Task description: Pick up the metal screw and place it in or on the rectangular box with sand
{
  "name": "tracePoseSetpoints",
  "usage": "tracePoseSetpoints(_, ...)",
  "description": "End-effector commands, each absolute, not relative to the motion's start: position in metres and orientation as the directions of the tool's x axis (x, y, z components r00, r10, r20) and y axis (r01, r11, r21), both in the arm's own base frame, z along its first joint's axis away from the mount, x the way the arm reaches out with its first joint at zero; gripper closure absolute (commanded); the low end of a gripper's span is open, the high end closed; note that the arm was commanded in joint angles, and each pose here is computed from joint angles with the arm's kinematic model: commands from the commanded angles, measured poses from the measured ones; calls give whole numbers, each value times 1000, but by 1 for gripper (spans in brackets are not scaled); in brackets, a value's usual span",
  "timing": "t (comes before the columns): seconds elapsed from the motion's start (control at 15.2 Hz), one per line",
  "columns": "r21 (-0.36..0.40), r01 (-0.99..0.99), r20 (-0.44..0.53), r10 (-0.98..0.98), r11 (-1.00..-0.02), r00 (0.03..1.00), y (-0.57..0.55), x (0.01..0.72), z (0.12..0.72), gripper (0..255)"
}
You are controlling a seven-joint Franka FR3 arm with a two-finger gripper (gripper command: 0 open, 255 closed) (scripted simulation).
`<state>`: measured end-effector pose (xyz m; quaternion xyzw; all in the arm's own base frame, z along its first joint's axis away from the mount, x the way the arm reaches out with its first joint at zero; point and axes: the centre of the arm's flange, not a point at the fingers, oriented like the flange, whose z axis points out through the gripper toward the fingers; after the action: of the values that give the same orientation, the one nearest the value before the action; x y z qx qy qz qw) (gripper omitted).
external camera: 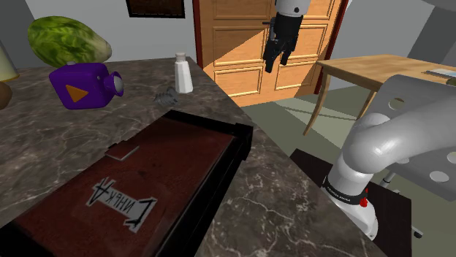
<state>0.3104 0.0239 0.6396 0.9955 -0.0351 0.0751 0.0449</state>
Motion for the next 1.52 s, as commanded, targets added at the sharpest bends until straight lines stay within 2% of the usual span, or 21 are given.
tracePoseSetpoints(0.0,84,-77,153,-63,-994,986,24,310,640,0)
tracePoseSetpoints(1.45,11,-57,48,-56,-998,997,290,405,652,0)
